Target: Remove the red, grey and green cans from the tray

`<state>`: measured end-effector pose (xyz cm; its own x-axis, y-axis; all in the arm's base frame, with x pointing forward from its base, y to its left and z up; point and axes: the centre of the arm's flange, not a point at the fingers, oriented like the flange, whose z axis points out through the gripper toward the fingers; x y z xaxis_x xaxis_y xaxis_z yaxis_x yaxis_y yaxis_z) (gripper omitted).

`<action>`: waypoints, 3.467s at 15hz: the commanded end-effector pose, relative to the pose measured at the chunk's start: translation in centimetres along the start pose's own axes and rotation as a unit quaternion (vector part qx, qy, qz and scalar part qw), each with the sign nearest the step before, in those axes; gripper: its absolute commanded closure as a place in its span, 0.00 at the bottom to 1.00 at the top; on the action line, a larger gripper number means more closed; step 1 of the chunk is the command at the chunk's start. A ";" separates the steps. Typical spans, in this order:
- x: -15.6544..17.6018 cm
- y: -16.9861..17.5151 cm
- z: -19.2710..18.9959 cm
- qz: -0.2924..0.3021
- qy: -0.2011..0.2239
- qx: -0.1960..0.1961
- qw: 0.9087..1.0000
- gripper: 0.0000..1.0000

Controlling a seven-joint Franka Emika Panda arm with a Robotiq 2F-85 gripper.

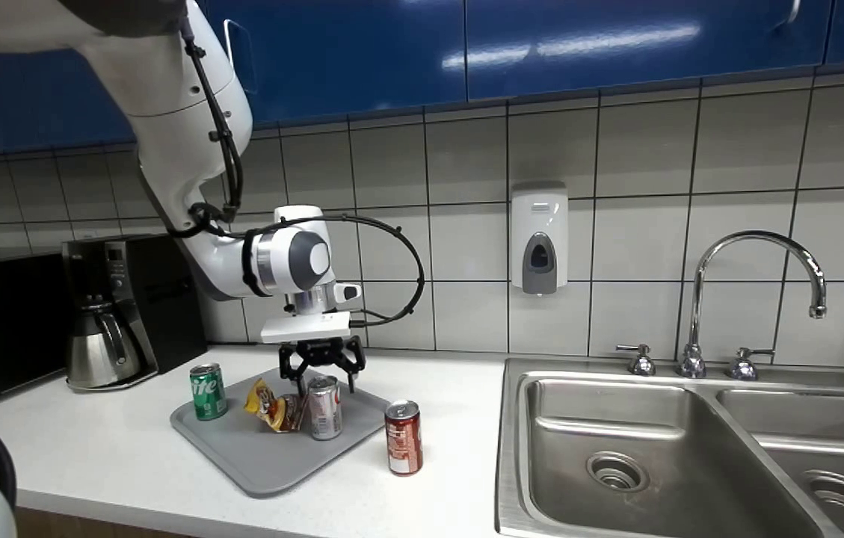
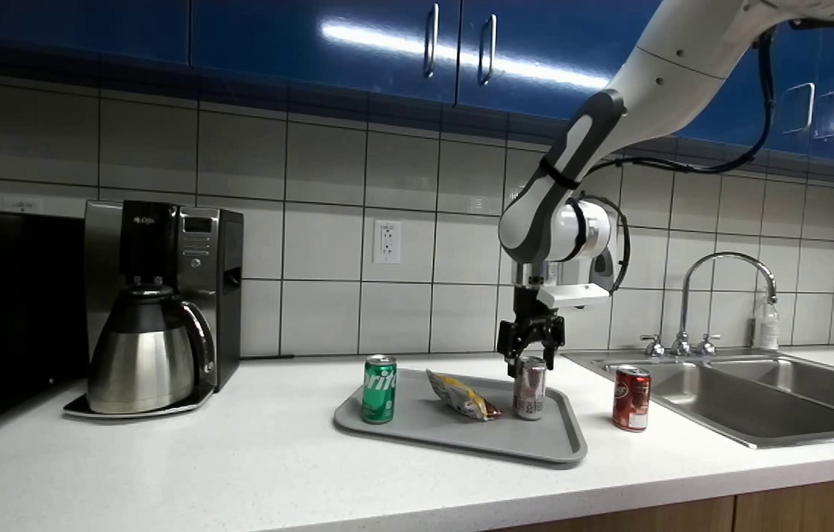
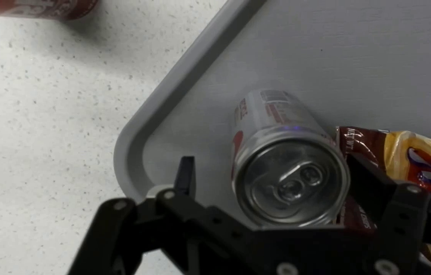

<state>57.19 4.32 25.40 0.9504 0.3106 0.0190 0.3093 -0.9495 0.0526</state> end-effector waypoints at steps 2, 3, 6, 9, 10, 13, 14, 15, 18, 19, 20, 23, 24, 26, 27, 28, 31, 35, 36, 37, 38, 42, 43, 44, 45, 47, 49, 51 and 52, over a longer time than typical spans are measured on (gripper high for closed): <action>0.3 -0.3 0.7 0.003 -0.001 -0.007 1.000 0.00; 0.3 -0.4 0.9 0.003 -0.002 -0.007 1.000 0.00; 0.1 -0.4 1.3 0.003 -0.005 -0.007 1.000 0.00; 0.1 -0.4 1.5 0.003 -0.007 -0.006 1.000 0.00; 0.1 -0.4 1.5 0.003 -0.007 -0.005 1.000 0.00; 0.1 -0.3 1.3 0.004 0.002 -0.005 1.000 0.34; 0.1 -0.2 1.3 0.003 0.002 -0.005 1.000 0.42; 0.1 -0.2 1.3 0.003 0.003 -0.005 1.000 0.51; 0.0 -0.2 1.1 0.006 0.006 -0.005 1.000 0.62; 0.0 -0.1 0.9 0.006 0.007 -0.004 1.000 0.62; -0.1 0.0 0.7 0.008 0.007 -0.004 1.000 0.62; 0.0 0.8 -0.2 0.013 0.009 -0.004 1.000 0.62; 0.1 1.4 -0.6 0.018 0.010 -0.006 1.000 0.62; 0.5 2.9 -1.3 0.033 0.016 -0.010 0.999 0.62; 0.6 3.8 -1.7 0.041 0.018 -0.011 0.999 0.62; 0.7 4.8 -2.2 0.048 0.023 -0.015 0.998 0.62; 1.1 7.6 -3.5 0.072 0.036 -0.025 0.996 0.62; 1.3 10.8 -4.5 0.099 0.047 -0.035 0.993 0.62; 1.2 11.6 -4.7 0.106 0.047 -0.036 0.993 0.62; 1.2 12.2 -4.8 0.112 0.047 -0.038 0.992 0.62; 1.1 13.0 -4.8 0.120 0.048 -0.040 0.991 0.62; 0.6 15.5 -4.9 0.150 0.047 -0.046 0.986 0.62; 0.4 16.0 -4.7 0.159 0.045 -0.048 0.985 0.62; 0.2 16.4 -4.5 0.166 0.041 -0.046 0.984 0.62; 0.0 16.8 -4.2 0.173 0.038 -0.047 0.983 0.62; -0.4 17.6 -3.5 0.187 0.032 -0.046 0.981 0.62; -0.6 18.2 -2.6 0.200 0.026 -0.047 0.978 0.62; -0.6 18.7 -1.7 0.209 0.019 -0.047 0.977 0.62; -0.7 18.9 -1.1 0.215 0.017 -0.049 0.975 0.62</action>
<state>61.19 -12.92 27.81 0.9923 -0.0624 0.1066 -0.0754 -0.9897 0.1221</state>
